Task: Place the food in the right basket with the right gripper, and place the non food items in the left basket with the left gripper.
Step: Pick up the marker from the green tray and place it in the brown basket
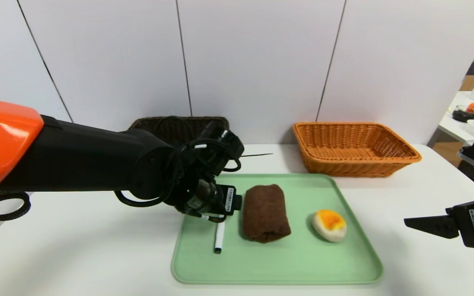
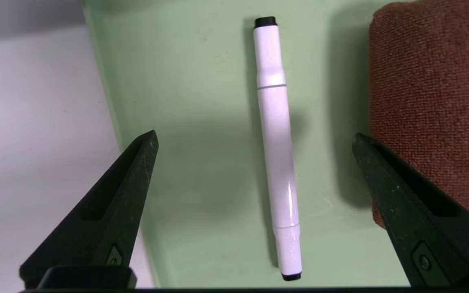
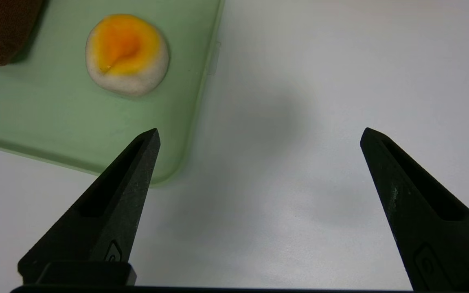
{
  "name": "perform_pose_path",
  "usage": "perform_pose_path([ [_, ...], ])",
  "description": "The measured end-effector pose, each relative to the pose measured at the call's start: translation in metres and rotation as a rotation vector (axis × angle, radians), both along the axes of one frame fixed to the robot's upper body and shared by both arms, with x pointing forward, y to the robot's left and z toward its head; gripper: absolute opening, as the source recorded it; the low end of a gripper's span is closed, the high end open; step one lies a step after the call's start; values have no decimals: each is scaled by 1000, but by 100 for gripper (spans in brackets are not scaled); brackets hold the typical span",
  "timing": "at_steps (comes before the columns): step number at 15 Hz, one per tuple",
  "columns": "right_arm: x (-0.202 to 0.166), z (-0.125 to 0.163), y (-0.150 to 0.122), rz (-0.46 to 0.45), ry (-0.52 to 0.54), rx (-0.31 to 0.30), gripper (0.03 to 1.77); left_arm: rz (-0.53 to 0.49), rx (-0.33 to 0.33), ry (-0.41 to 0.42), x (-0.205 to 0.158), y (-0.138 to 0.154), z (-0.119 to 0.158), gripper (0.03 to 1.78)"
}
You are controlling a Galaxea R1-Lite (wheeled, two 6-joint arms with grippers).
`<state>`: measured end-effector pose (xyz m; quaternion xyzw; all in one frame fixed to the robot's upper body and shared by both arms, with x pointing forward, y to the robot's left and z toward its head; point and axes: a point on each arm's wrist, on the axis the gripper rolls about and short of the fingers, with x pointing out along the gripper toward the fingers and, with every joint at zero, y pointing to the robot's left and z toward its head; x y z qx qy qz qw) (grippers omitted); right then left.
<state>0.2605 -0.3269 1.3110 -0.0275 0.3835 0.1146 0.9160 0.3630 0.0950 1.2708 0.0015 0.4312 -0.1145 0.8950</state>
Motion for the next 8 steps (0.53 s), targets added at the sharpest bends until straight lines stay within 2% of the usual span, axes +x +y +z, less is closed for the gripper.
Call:
perform_pose_path([
  [8, 0, 0, 0, -7, 3, 8, 170, 12, 40, 10, 5, -4, -13, 169],
])
